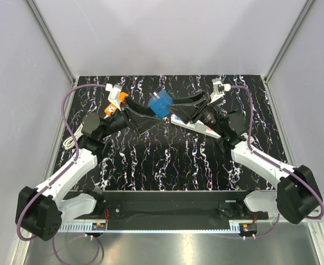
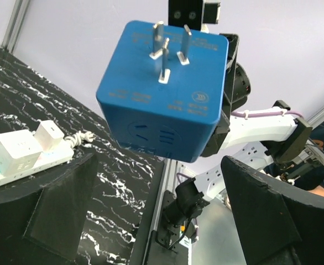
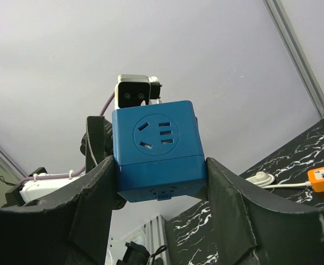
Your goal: Insert the plug
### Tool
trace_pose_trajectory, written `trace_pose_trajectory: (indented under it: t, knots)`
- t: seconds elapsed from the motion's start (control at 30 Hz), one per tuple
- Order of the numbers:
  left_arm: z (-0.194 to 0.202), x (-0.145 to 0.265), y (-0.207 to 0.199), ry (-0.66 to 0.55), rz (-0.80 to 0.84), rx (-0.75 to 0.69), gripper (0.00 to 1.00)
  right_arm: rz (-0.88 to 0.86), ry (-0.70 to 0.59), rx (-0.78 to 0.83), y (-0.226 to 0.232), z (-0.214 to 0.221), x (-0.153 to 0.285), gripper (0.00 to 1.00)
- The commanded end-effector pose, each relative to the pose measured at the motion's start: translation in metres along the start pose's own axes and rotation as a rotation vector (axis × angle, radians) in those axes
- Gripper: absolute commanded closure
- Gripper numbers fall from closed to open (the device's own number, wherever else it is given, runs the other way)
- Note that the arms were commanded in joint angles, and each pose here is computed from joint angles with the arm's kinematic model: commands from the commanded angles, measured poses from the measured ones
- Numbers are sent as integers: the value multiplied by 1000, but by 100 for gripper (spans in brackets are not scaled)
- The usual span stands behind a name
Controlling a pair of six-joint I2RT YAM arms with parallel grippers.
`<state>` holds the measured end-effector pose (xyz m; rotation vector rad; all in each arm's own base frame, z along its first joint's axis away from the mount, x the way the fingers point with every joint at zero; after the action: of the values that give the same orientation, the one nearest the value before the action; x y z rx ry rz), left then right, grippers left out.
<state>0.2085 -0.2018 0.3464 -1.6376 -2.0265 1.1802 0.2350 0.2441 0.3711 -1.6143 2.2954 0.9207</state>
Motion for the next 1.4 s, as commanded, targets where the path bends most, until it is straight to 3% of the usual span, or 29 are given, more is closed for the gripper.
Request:
trace_pose_trajectory:
  t: [0.0, 0.13, 0.27, 0.37, 0.4, 0.43, 0.53, 0.67, 0.83, 1.07, 1.17, 1.37]
  knots:
    - [-13, -6, -19, -81, 102, -71, 1, -93, -114, 16, 20, -21, 1, 100]
    - [-14, -9, -25, -100, 160, -58, 1, -108, -124, -28, 18, -12, 5, 100]
    - [-11, -15, -27, -79, 176, -57, 7, -97, -104, -77, 10, 2, 11, 100]
    - [-8, -17, -22, -77, 172, -63, 33, -76, -106, -92, 6, 9, 16, 100]
    - [-7, -17, -22, -74, 169, -60, 52, -72, -105, -93, 5, 11, 18, 100]
    - [-6, -17, -21, -68, 167, -57, 62, -67, -100, -88, 4, 12, 19, 100]
    - [-5, -18, -18, -45, 144, -53, 83, -41, -71, -104, 0, 19, 22, 100]
    - [-1, -15, -17, -24, 136, -58, 100, -22, -34, -105, -3, 28, 27, 82]
    - [6, -12, -13, 31, 111, -58, 100, -21, 26, -80, -4, 36, 30, 58]
    - [15, -7, -12, 91, 110, -33, 100, -10, 111, -29, 2, 34, 34, 34]
    - [18, -3, -14, 108, 110, -28, 100, -44, 144, -14, 9, 31, 33, 25]
    - [26, 3, -15, 170, 81, -31, 100, -88, 225, 24, 15, 31, 33, 18]
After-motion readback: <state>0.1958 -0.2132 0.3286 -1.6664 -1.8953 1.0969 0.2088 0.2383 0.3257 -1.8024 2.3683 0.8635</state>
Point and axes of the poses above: each gripper's point midway between its finger pads, its own x axis back along the fingers, its own y axis along the line the jaws close on, z = x × y, the point moved 7 cm from there along x, back along the fingers, and after that the axes turned 12 degrees about x, right-handed, at the moved point
